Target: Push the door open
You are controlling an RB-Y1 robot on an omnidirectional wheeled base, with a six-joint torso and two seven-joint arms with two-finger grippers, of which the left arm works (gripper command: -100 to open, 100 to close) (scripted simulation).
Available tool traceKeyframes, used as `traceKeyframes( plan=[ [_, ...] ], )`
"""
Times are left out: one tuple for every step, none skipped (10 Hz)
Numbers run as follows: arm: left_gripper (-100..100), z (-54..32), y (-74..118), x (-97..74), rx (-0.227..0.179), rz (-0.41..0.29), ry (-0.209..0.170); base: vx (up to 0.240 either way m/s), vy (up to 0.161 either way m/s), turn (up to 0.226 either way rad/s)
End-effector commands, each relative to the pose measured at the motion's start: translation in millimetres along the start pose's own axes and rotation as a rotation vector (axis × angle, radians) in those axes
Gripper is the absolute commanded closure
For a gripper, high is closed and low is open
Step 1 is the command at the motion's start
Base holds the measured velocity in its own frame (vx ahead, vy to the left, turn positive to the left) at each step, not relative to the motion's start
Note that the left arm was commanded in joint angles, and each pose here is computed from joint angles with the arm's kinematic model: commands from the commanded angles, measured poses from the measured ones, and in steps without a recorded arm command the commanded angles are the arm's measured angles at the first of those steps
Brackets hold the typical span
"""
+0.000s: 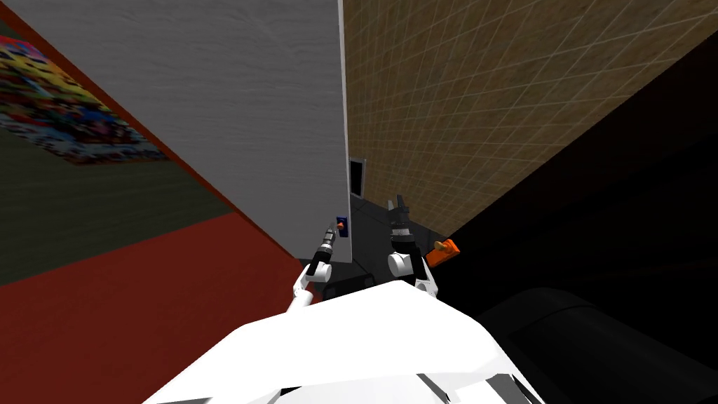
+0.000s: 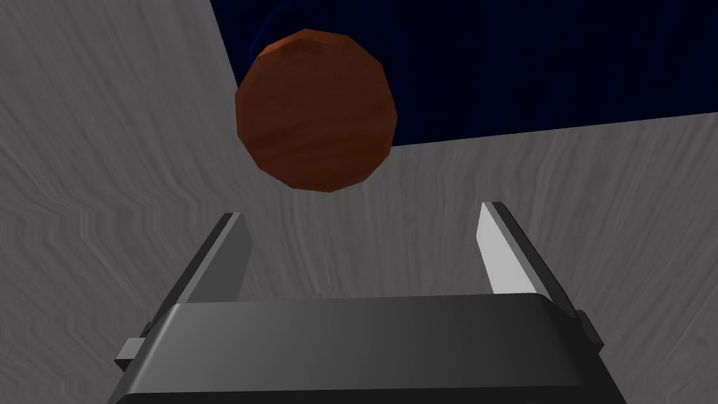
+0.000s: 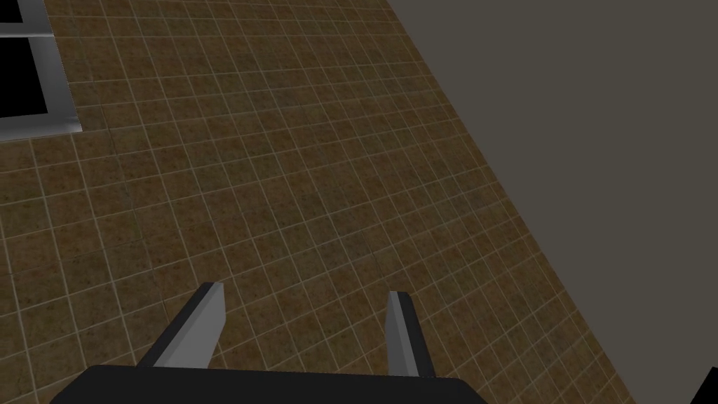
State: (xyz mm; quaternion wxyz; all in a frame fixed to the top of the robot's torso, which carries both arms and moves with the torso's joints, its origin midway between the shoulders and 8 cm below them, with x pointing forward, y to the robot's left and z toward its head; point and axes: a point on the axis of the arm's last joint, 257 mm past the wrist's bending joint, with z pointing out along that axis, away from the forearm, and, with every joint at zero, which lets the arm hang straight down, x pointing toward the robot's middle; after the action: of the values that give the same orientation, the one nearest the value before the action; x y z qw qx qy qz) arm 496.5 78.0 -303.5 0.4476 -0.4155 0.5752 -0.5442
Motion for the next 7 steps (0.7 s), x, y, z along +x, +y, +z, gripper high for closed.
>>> traceKeyframes(
  plan=[
    [-100, 4.1, -5.3, 10.3, 0.011, -0.029, -0.004, 0.114, -0.156, -0.017],
    [-100, 5.5, -7.6, 14.4, 0.014, -0.041, -0.005, 0.084, -0.124, -0.006],
    [-100, 5.0, -6.0, 10.0, 0.011, -0.032, -0.003, 0.032, -0.052, 0.003],
    [100, 5.0, -6.0, 10.0, 0.011, -0.032, -0.003, 0.0, 0.0, 0.0],
    [100, 5.0, -6.0, 10.0, 0.011, -0.032, -0.003, -0.018, 0.019, -0.015],
    [100, 5.0, -6.0, 10.0, 0.011, -0.032, -0.003, -0.011, 0.016, -0.016],
    [100, 5.0, -6.0, 10.0, 0.011, -0.032, -0.003, -0.006, 0.007, -0.002]
  ],
)
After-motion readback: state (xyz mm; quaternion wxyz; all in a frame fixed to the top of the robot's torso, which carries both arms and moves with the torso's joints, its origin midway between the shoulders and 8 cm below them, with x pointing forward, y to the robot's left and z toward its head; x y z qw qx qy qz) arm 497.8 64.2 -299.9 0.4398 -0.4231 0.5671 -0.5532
